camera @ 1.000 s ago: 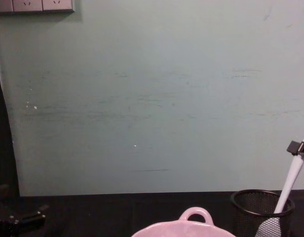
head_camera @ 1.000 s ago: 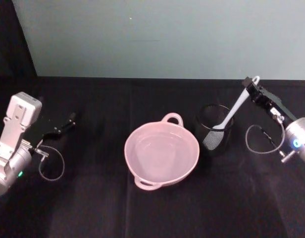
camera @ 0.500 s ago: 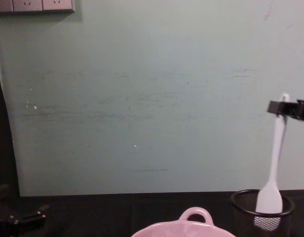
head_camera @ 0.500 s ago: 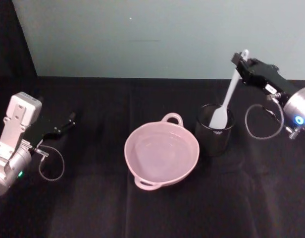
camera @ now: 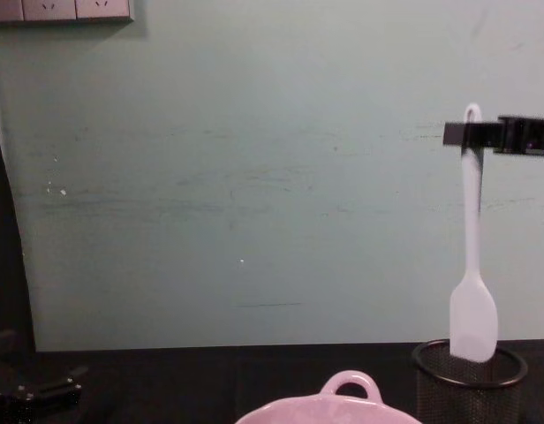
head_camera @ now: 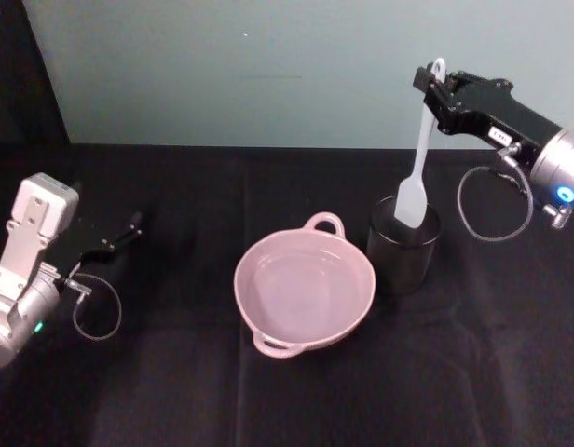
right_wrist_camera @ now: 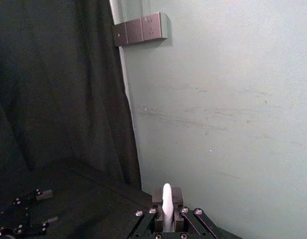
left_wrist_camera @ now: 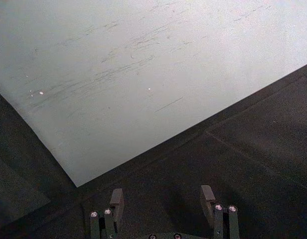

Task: Use the one hand to pick up the spoon and stir the clear water in the bowl.

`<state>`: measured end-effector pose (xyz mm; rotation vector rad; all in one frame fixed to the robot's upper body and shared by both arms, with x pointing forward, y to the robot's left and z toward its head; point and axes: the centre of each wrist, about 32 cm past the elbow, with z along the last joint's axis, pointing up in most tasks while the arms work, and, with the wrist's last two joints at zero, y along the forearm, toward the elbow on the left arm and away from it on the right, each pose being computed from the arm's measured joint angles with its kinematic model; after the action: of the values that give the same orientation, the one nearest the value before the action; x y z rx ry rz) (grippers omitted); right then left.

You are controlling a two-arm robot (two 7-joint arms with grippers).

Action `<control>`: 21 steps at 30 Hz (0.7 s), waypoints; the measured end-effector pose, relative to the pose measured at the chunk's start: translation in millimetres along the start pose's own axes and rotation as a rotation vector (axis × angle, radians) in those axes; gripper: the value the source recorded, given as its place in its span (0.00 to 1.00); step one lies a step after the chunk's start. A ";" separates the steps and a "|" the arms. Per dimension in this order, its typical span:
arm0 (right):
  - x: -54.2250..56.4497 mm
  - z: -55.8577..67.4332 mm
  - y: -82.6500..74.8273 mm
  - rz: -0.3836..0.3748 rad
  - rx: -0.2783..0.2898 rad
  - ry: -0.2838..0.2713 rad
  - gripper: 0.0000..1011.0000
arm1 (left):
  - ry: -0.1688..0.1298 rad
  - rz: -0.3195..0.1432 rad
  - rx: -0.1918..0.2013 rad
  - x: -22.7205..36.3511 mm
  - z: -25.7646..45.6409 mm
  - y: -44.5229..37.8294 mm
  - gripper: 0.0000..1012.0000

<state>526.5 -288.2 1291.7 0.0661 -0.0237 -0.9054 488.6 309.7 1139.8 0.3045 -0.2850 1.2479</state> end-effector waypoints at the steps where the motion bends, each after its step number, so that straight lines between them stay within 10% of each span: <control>1: -0.4 3.7 -0.1 0.002 0.002 -0.009 0.12 | 0.000 0.000 0.000 0.0 0.0 0.0 1.00; 21: 0.1 13.2 -0.7 0.005 0.007 -0.032 0.11 | 0.000 0.000 0.000 0.0 0.0 0.0 1.00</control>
<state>525.4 -289.3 1304.8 0.0577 -0.0565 -0.9010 488.6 309.7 1139.8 0.3045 -0.2851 1.2479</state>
